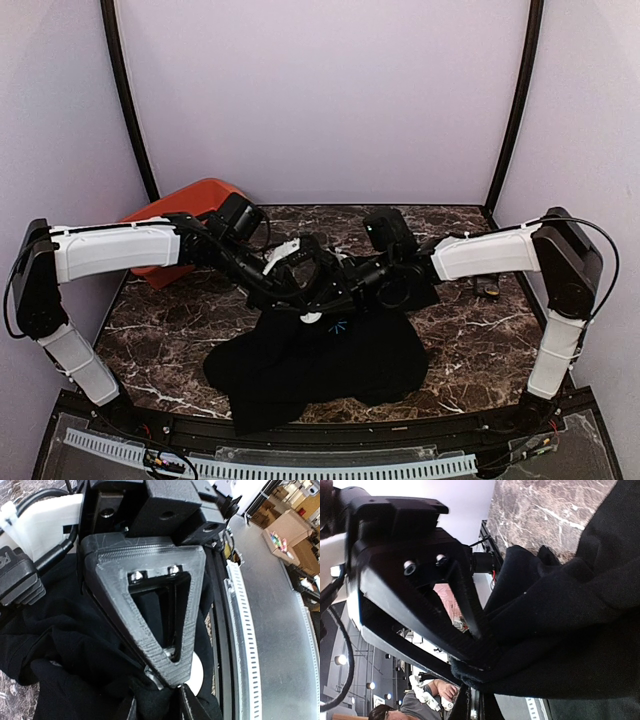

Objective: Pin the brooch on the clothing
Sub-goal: Pin the flattened clothing onto the flattened clothing.

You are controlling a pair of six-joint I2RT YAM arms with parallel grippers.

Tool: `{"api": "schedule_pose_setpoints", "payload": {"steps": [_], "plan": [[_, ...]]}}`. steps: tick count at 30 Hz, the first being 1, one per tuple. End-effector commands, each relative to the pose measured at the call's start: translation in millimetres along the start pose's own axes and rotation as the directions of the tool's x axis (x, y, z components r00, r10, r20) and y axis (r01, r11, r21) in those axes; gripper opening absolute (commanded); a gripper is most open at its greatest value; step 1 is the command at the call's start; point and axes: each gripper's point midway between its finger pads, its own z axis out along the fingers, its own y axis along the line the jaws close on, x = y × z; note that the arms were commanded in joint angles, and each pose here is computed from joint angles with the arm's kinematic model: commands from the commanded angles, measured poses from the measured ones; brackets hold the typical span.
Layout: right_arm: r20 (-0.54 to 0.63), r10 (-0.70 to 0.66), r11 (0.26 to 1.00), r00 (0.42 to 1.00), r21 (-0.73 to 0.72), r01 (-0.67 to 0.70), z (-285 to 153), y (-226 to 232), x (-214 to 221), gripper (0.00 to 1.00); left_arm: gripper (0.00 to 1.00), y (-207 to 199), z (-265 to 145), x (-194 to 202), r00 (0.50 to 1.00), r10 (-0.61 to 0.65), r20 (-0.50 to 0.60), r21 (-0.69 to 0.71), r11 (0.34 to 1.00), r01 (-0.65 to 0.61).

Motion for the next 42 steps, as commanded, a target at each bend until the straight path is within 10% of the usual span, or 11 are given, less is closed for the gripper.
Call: {"api": "schedule_pose_setpoints", "payload": {"steps": [1, 42], "plan": [[0.000, -0.153, 0.988, 0.988, -0.012, 0.153, 7.1, 30.1, -8.3, 0.00, 0.25, 6.1, 14.3, 19.8, 0.994, 0.012, -0.111, -0.046, 0.999, -0.017], [-0.018, -0.134, 0.990, 0.991, 0.042, 0.135, 14.6, 26.1, -17.1, 0.00, 0.31, -15.4, 28.4, 25.9, 0.984, 0.076, -0.162, 0.023, 0.997, -0.073]]}}
